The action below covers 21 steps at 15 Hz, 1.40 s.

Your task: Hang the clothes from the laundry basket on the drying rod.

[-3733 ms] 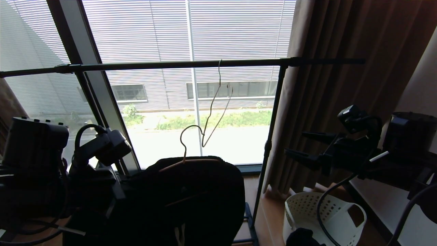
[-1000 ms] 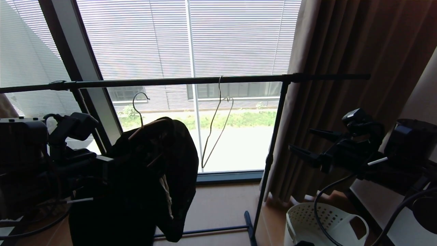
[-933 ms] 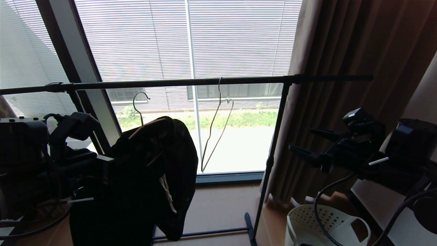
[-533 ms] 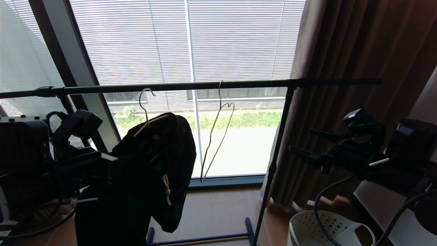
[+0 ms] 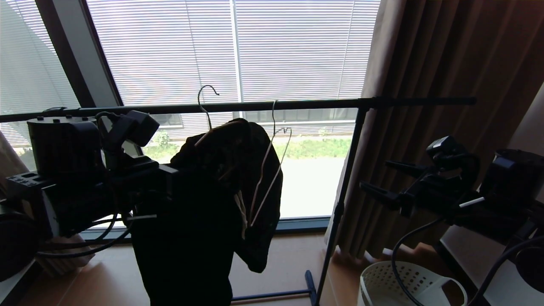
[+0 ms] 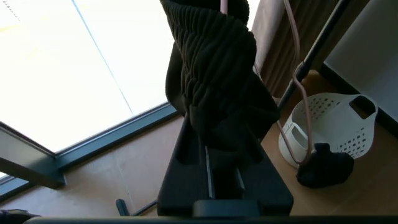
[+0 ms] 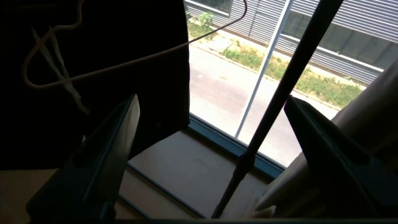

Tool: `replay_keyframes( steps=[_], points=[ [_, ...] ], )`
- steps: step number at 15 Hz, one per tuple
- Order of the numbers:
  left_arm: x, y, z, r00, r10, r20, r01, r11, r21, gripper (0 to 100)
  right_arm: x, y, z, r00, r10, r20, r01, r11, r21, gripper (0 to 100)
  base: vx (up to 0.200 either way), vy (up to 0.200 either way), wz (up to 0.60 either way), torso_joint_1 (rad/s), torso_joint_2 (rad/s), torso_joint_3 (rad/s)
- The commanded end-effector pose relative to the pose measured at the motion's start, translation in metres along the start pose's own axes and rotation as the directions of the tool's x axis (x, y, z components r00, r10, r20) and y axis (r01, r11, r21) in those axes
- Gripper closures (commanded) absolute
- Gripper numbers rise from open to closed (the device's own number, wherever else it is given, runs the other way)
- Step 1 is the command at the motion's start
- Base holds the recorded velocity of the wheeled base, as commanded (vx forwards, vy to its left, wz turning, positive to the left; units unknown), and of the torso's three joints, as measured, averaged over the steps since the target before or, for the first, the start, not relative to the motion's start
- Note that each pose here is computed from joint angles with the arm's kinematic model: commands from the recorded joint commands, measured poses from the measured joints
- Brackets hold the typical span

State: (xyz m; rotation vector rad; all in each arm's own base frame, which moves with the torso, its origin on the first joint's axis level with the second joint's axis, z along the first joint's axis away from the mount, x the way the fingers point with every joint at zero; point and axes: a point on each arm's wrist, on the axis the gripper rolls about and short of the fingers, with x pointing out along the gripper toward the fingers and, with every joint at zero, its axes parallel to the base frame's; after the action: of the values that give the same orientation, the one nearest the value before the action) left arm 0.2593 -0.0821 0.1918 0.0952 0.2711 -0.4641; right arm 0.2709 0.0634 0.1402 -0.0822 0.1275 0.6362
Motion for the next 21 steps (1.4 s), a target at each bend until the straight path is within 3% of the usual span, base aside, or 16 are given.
replay_keyframes(
  steps=[1, 9, 17, 18, 21],
  points=[
    [0.029, 0.008, -0.003, 0.999, 0.011, -0.034, -0.011, 1.0, -0.007, 100, 0.001, 0.0, 0.0, 1.0, 0.002, 0.0, -0.002, 1.0, -0.001, 0, 0.0, 0.0, 0.0, 0.0, 0.0, 0.0],
    [0.079, 0.023, -0.001, 0.999, 0.03, -0.039, -0.03, 0.999, -0.017, 100, 0.003, 0.002, -0.002, 1.0, 0.009, -0.007, -0.009, 1.0, 0.001, 0, 0.0, 0.0, 0.0, 0.0, 0.0, 0.0],
    [0.086, 0.028, -0.011, 0.997, 0.038, -0.062, -0.039, 0.999, -0.024, 100, 0.004, 0.004, -0.005, 1.0, 0.019, -0.019, -0.02, 1.0, -0.014, 0, 0.0, 0.0, 0.0, 0.0, 0.0, 0.0],
    [0.086, 0.028, -0.011, 0.997, 0.038, -0.06, -0.039, 0.999, -0.022, 0, 0.004, 0.005, -0.005, 1.0, 0.021, -0.019, -0.021, 1.0, -0.014, 0, 0.0, 0.0, 0.0, 0.0, 0.0, 0.0],
    [0.086, 0.027, -0.01, 0.998, 0.037, -0.054, -0.038, 0.999, -0.021, 0, 0.004, 0.005, -0.006, 1.0, 0.021, -0.02, -0.021, 1.0, -0.015, 0, 0.0, 0.0, 0.0, 0.0, 0.0, 0.0]
  ],
)
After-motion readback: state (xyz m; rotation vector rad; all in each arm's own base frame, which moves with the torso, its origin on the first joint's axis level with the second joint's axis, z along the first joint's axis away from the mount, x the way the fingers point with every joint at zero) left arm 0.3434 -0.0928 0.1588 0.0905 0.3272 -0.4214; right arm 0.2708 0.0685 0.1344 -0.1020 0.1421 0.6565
